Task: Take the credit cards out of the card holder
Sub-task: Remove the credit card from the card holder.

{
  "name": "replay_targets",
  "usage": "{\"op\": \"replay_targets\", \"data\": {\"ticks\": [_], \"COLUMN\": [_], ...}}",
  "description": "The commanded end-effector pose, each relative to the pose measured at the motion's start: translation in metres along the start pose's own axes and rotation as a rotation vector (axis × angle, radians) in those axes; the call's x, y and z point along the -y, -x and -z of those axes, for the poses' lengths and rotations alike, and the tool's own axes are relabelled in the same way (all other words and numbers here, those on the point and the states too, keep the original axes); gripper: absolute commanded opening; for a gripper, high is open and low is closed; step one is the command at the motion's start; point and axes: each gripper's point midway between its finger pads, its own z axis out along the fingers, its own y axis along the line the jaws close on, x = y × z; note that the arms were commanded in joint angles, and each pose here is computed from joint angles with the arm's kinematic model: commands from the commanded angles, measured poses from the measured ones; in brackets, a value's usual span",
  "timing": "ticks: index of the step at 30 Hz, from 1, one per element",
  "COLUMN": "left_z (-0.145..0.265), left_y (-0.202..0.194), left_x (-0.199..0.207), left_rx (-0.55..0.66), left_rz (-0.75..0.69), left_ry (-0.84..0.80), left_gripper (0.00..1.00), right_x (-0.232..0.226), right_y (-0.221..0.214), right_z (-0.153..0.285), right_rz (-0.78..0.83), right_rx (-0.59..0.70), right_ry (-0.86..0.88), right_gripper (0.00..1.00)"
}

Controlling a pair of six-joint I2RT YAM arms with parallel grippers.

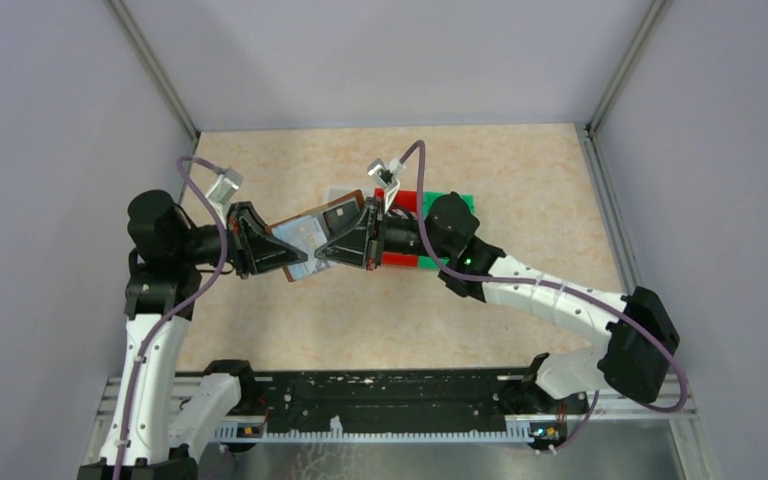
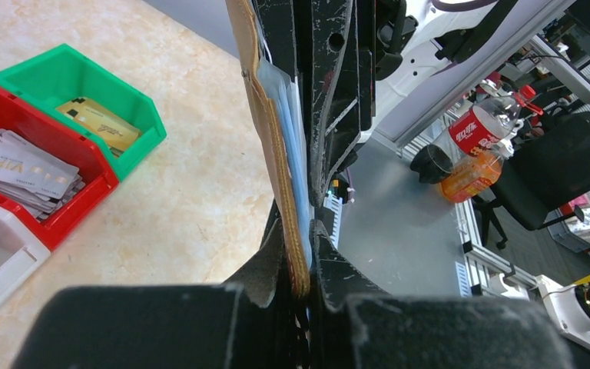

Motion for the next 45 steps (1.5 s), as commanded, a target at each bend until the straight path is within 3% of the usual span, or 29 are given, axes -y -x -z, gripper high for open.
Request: {"op": "replay_targets", "data": {"ticks": [1,8,45], "left_z": [0.002,0.001,0.002], "left_y": [0.005,0.005,0.002], "left_x": [0.007,-0.004,0.007], "left_rx": [0.004,-0.008,-0.017], "left_rz": [-0.048,-0.023,-0.048], "left_ry": [0.003,0.030,-0.009], "left_gripper": [0.06,0.07,0.04], "right_x": [-0.016,-0.022,0.007], "right_y": [0.013,0.021,0.030], "right_z": [0.001,0.023,0.060], "right_rz": [0.037,-0.003,0.018], "right_rx": [0.048,0.102,0.173], "right_ry": [0.068,0.148,-0.007], "right_gripper": [0.00,0.00,0.00]}}
